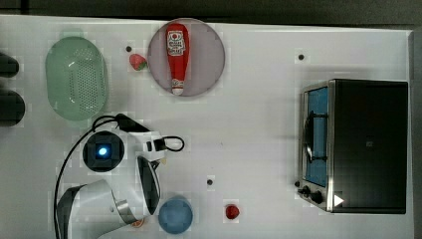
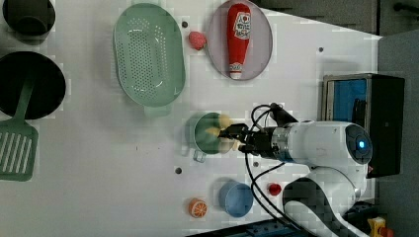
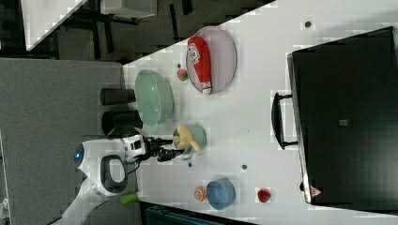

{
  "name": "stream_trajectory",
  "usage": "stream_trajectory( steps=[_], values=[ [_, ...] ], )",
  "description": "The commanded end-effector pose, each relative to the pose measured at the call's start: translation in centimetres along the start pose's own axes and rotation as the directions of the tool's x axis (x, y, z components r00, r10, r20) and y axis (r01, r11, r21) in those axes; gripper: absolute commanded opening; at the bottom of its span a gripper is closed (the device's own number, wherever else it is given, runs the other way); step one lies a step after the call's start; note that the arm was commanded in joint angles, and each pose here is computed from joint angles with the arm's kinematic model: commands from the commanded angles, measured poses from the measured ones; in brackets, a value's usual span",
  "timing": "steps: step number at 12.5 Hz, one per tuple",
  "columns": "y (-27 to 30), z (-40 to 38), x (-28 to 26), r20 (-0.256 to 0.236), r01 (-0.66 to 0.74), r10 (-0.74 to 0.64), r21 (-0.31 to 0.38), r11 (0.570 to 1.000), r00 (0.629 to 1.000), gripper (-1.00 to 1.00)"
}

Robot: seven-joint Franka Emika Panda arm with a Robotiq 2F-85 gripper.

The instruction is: Pick Banana and place it in mug.

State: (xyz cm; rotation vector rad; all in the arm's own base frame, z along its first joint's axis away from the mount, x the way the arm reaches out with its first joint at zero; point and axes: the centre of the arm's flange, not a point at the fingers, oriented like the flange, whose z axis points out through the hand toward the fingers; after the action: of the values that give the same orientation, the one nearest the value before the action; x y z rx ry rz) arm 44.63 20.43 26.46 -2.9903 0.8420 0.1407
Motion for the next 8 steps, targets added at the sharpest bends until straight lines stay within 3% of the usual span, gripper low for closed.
stream_trajectory(
  steps=[1, 3, 8],
  values=[
    [-1.8, -2.6, -0.4, -0.050, -0.035, 0.037, 0.054, 0.998, 0.998, 1.00],
    [-1.7, -6.1, 1.8, -0.083, -0.080, 0.089, 0.106, 0.991, 0.993, 1.00],
    [3.6, -20.4, 7.2, -0.094, -0.204, 0.212, 0.083, 0.975, 0.973, 1.00]
  ],
)
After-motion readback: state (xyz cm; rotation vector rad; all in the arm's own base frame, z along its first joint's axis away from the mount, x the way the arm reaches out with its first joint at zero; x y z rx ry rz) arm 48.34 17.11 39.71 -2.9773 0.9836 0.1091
